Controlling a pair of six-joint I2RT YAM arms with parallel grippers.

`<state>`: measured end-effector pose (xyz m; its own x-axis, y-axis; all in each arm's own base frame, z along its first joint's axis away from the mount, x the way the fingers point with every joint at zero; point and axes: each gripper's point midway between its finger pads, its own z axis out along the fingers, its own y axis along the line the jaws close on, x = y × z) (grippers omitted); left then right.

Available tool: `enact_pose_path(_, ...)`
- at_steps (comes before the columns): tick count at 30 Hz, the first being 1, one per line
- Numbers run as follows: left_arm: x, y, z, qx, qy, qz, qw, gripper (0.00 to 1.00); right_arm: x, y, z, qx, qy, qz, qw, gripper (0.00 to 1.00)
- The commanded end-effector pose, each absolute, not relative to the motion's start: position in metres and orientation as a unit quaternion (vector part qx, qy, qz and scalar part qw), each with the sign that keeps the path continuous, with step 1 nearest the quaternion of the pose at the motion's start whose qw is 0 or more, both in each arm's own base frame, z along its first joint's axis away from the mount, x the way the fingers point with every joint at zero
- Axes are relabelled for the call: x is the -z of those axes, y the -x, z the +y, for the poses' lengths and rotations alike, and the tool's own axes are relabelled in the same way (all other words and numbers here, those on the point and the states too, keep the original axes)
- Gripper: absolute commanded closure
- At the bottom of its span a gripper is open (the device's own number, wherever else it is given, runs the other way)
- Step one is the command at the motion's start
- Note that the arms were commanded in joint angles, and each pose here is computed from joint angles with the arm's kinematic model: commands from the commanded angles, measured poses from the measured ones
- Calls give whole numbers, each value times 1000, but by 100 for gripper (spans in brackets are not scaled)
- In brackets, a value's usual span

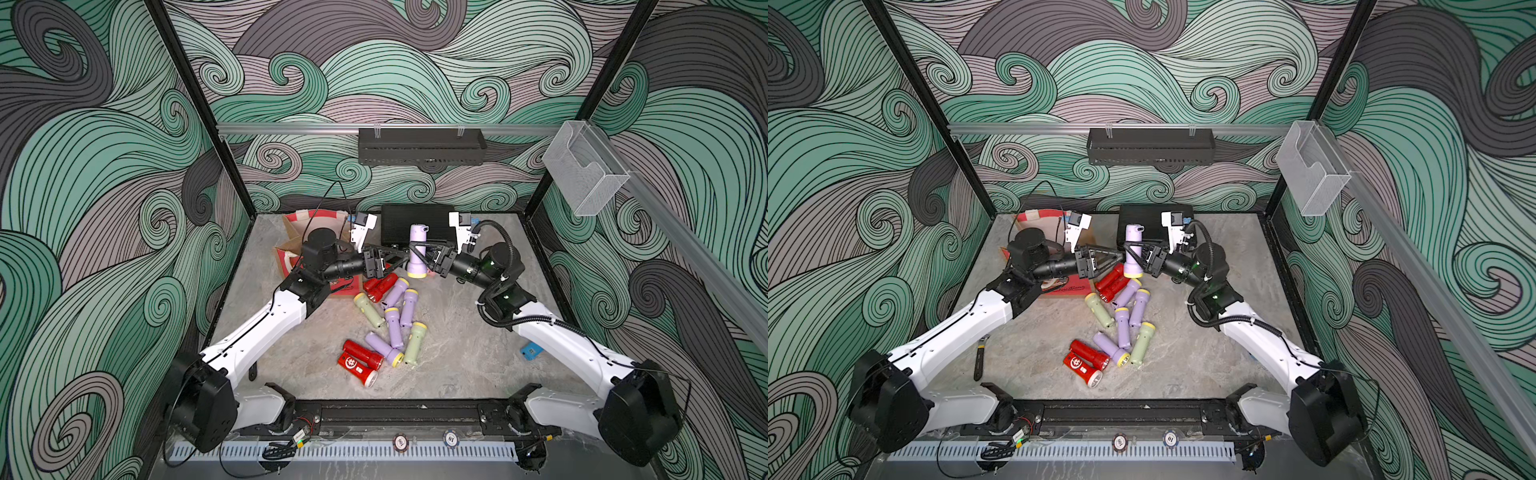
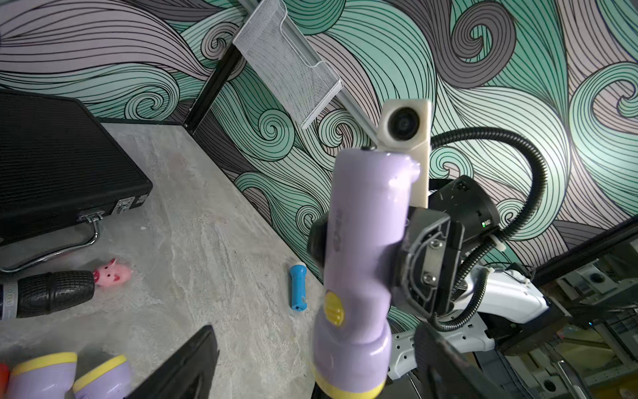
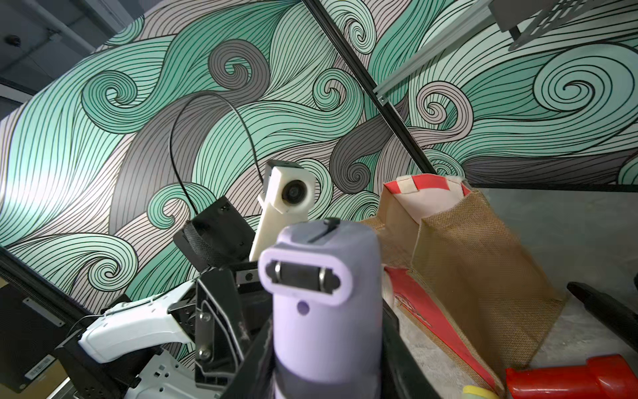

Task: Put the flashlights into the tote bags
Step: Pick up the flashlight from the center of the board.

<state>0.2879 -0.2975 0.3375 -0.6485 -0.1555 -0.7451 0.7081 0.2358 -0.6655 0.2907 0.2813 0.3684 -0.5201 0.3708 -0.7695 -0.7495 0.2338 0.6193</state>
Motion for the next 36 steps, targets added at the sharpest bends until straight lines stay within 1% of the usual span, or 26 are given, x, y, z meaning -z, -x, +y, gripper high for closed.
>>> enact_pose_path(1, -362, -281, -310, 608, -238, 656, 379, 12, -398, -279, 283, -630, 160, 590, 478, 86)
enact_pose_path(3, -366, -276, -316, 617, -253, 644, 375, 16, -399, -280, 284, -635, 158, 587, 477, 85)
enact_pose_path(8, -369, -267, -328, 627, -275, 634, 360, 34, -397, -280, 287, -636, 162, 587, 474, 85)
enact_pose_path(13, -368, -256, -338, 635, -302, 626, 338, 34, -399, -280, 288, -638, 165, 583, 476, 84)
enact_pose_path(15, -368, -256, -340, 636, -303, 625, 336, 39, -398, -280, 288, -636, 165, 584, 477, 84)
enact_pose_path(19, -371, -257, -341, 636, -304, 624, 337, 54, -392, -282, 290, -633, 165, 590, 474, 83)
enact_pose_path(20, -373, -257, -341, 635, -303, 624, 341, 56, -391, -282, 290, -632, 165, 590, 474, 83)
enact_pose_path(25, -375, -260, -338, 627, -294, 629, 352, 55, -386, -281, 290, -625, 167, 595, 476, 83)
enact_pose_path(26, -376, -260, -338, 627, -293, 630, 352, 57, -386, -280, 290, -622, 169, 596, 478, 82)
enact_pose_path(28, -377, -260, -337, 625, -292, 632, 352, 66, -386, -280, 290, -618, 171, 597, 482, 80)
enact_pose_path(29, -376, -260, -337, 622, -293, 634, 353, 70, -386, -279, 290, -616, 172, 598, 483, 76)
enact_pose_path(31, -371, -260, -336, 612, -292, 645, 352, 79, -386, -278, 290, -610, 174, 601, 487, 65)
enact_pose_path(33, -361, -264, -332, 587, -287, 670, 352, 88, -385, -278, 288, -595, 176, 609, 494, 49)
enact_pose_path(36, -347, -272, -320, 547, -267, 708, 358, 93, -381, -279, 282, -564, 176, 629, 505, 26)
